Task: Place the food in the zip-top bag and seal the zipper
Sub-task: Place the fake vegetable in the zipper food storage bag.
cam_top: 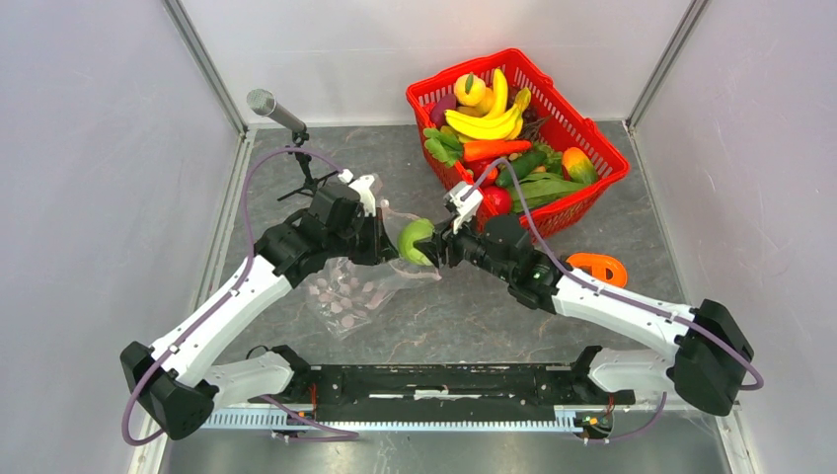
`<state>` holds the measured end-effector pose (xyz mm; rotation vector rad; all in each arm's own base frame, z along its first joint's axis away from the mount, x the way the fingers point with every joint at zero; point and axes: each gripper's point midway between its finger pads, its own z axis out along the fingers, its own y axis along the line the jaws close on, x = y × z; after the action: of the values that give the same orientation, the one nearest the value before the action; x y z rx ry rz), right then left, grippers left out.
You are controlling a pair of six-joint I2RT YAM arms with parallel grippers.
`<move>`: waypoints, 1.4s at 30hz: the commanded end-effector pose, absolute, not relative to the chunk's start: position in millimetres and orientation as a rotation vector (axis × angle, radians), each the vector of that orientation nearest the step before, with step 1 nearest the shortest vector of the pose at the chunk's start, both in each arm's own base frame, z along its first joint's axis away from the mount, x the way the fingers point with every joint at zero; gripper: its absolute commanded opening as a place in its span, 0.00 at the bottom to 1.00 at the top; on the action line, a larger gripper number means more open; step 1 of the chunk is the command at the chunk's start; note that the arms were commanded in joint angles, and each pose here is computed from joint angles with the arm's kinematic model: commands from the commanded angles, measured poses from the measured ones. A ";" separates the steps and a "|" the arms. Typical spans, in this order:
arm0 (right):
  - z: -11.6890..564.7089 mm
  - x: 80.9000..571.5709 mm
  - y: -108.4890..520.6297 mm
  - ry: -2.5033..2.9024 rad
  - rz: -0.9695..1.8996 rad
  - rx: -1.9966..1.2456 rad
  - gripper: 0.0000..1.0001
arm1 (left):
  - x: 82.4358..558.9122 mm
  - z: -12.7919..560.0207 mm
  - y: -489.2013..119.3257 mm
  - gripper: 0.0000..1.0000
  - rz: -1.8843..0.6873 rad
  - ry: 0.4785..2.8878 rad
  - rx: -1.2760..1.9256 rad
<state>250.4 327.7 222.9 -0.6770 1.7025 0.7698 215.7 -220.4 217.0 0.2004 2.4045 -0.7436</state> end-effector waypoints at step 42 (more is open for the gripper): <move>260.8 180.4 319.5 0.827 0.284 -1.519 0.72 | 158.7 294.9 -278.0 0.02 -1.350 2.166 0.724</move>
<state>175.7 315.1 224.6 -1.5581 0.9140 0.3376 164.5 -271.8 268.7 0.6535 2.3049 -1.2744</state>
